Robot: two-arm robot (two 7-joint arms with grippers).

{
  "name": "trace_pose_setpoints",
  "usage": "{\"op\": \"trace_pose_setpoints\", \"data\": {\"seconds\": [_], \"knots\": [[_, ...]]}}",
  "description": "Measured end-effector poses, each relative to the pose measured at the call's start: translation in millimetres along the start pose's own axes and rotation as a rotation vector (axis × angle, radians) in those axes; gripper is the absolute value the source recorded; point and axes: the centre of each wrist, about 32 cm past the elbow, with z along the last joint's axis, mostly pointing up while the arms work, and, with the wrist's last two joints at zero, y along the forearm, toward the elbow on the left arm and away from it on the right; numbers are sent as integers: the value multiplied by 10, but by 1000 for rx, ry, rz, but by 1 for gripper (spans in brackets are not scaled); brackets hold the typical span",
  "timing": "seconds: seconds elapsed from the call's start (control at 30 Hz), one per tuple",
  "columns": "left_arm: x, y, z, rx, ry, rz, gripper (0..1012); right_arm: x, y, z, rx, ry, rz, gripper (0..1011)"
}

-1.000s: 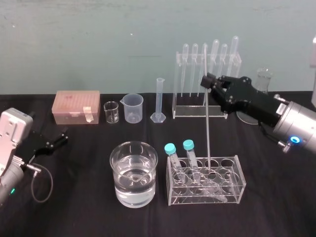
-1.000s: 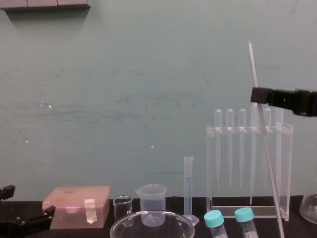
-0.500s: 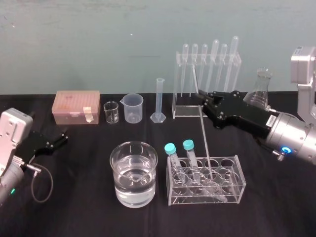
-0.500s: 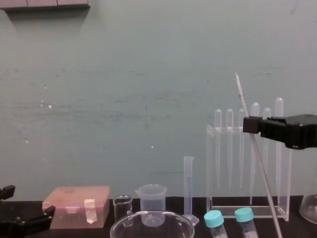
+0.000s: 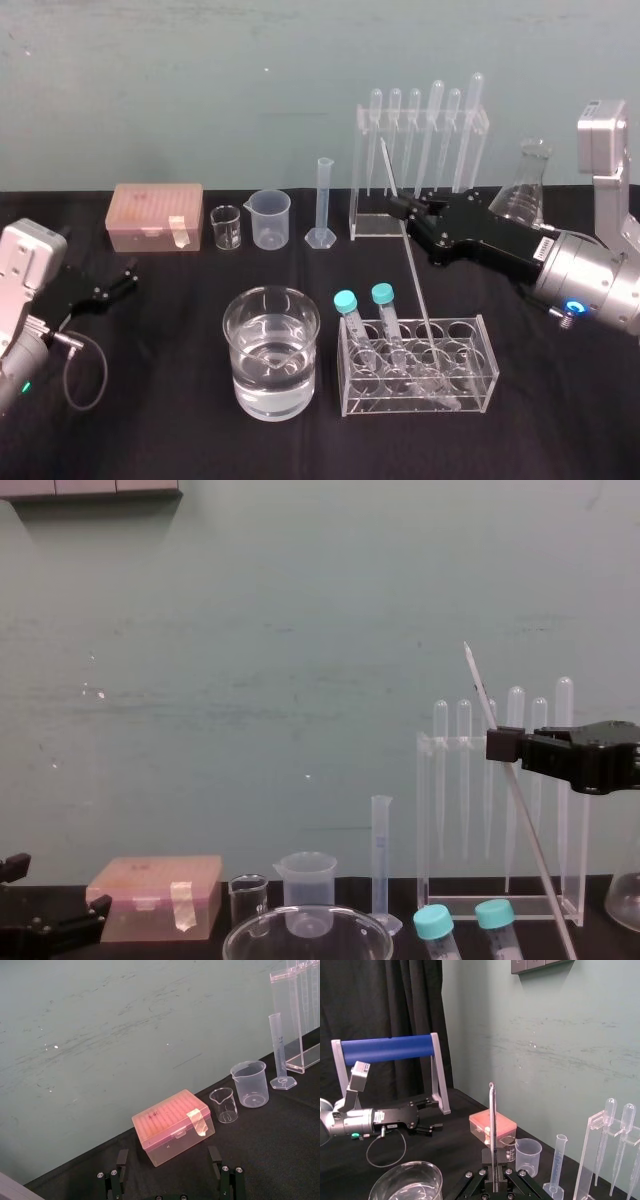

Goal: Hold the thermometer with one hand and immerse one end into the beaker, then reinsert it into the test tube rack.

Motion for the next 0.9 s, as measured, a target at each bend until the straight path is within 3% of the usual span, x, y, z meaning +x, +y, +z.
{"op": "trace_pose_setpoints", "data": {"seconds": [0.37,0.9], "knots": [[0,0,0,0,0,0,1008,3,-5,0,-3,1,-1,90],[0,0,0,0,0,0,1008,3,-9,0,-3,2,-1,591]]}}
